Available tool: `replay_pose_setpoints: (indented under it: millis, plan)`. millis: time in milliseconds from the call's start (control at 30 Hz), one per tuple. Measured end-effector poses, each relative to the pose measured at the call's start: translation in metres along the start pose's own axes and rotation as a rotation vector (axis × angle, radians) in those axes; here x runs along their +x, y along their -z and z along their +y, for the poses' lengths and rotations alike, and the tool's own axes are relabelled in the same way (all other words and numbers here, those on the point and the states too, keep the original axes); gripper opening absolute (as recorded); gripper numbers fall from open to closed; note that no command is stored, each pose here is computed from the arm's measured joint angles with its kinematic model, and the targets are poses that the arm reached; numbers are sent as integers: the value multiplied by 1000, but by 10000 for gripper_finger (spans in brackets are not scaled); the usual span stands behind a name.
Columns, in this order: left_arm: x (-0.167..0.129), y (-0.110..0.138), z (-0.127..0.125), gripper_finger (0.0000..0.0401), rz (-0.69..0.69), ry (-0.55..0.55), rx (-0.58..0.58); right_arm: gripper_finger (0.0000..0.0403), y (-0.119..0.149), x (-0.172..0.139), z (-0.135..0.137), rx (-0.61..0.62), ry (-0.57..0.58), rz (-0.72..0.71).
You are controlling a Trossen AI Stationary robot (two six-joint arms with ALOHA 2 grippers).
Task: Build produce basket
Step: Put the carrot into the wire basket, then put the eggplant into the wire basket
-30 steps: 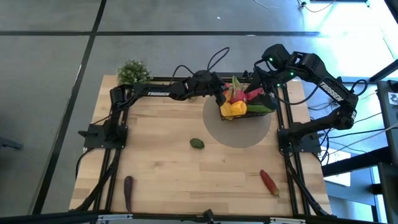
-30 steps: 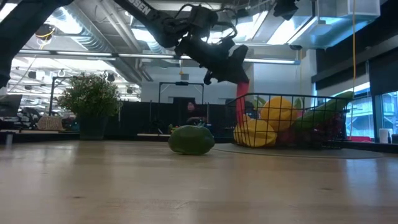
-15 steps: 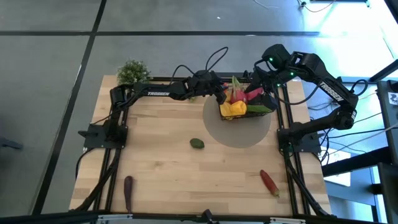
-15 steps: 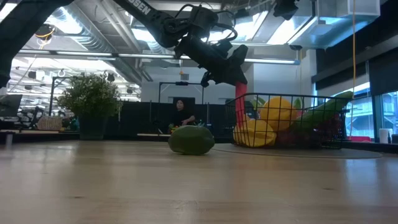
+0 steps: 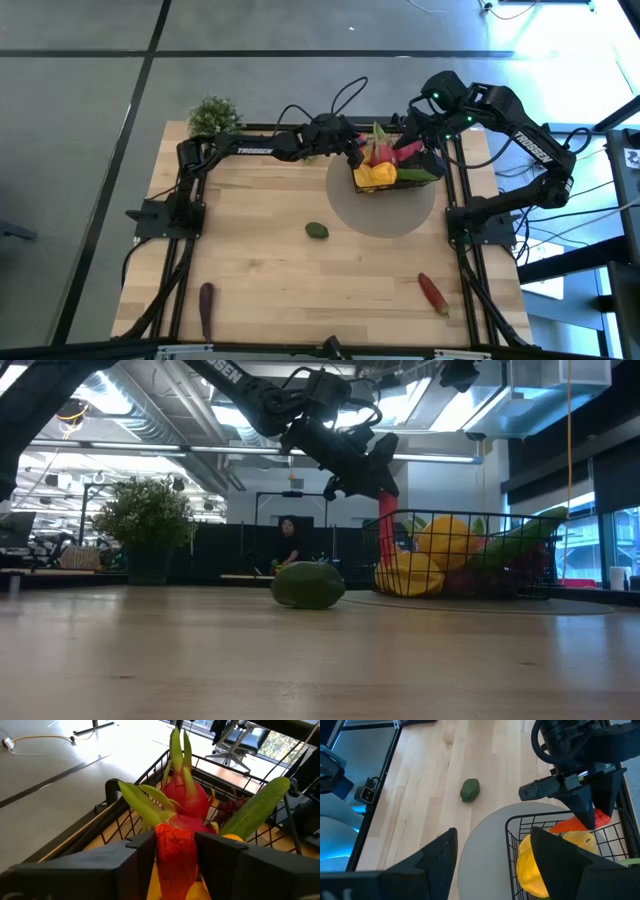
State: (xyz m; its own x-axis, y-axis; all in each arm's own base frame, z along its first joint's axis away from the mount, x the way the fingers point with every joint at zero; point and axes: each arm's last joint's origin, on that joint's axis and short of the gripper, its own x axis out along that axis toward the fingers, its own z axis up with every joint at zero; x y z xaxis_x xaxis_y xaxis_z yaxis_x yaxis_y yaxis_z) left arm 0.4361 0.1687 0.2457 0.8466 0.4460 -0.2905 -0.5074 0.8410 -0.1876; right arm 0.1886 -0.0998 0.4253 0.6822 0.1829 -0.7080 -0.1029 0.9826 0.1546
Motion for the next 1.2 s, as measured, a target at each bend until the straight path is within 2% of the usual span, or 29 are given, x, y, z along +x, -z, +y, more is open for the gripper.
replay_pose_setpoints:
  millis: [267,700,833,1000,1100,1200]
  plan:
    - [0,0,0,135,2,-1,-3,240,0,0,0,0,0,0]
    - [0,1,-3,134,0,8,17,240,0,0,0,4,-1,1]
    - [-3,-4,-1,135,-19,1,62,240,0,0,0,4,0,1]
    - [-9,-14,0,135,-46,2,56,240,0,0,0,5,-1,4]
    - [-16,-20,-1,135,-29,4,61,240,2,0,1,13,-6,15]
    - [-33,-32,-3,135,-7,9,115,240,3,0,1,19,-11,26]
